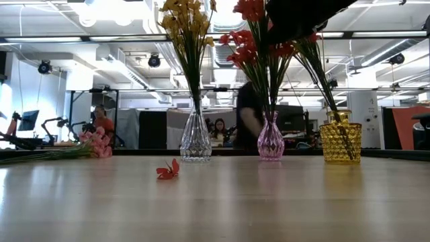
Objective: Sort flowers into vase by color
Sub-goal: Put the red flowers into the pink vase
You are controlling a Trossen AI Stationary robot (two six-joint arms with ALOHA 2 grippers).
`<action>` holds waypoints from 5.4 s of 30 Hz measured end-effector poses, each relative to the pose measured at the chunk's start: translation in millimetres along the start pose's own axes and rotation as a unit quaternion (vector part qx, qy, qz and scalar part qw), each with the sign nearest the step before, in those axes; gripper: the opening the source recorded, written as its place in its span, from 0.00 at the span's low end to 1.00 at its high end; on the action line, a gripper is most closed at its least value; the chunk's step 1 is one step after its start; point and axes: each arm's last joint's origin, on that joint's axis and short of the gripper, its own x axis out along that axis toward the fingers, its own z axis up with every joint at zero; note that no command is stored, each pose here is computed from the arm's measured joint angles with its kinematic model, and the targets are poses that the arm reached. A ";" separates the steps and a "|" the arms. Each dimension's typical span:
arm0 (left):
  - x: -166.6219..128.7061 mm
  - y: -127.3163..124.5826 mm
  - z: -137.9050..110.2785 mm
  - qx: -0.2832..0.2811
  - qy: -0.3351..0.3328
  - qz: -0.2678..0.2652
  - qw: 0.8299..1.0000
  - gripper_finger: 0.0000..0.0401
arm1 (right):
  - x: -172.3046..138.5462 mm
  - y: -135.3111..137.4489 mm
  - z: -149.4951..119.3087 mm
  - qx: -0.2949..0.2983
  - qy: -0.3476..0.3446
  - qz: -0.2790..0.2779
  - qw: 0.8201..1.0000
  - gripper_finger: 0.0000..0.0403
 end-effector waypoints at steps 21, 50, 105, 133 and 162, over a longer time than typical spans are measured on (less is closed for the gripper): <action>-0.1 0.0 0.2 -0.001 -0.001 0.000 1.000 0.55 | -1.5 -10.1 -0.1 0.052 0.010 -0.001 0.999 0.09; 0.0 -0.1 0.3 -0.004 -0.001 -0.001 1.000 0.55 | 7.2 -38.2 1.9 0.135 0.037 0.034 0.990 0.09; 0.1 -0.2 0.3 -0.003 -0.001 -0.002 1.000 0.55 | 9.8 -40.7 0.1 0.170 0.049 0.039 0.984 0.50; 29.0 -46.8 8.0 -0.009 -0.065 -0.077 0.995 0.55 | -42.2 -52.7 -1.1 0.142 0.073 0.149 0.976 0.63; 155.6 -155.6 -13.7 -0.001 -0.032 0.031 0.999 0.55 | -101.3 -70.0 -2.2 0.214 0.093 0.301 0.925 0.59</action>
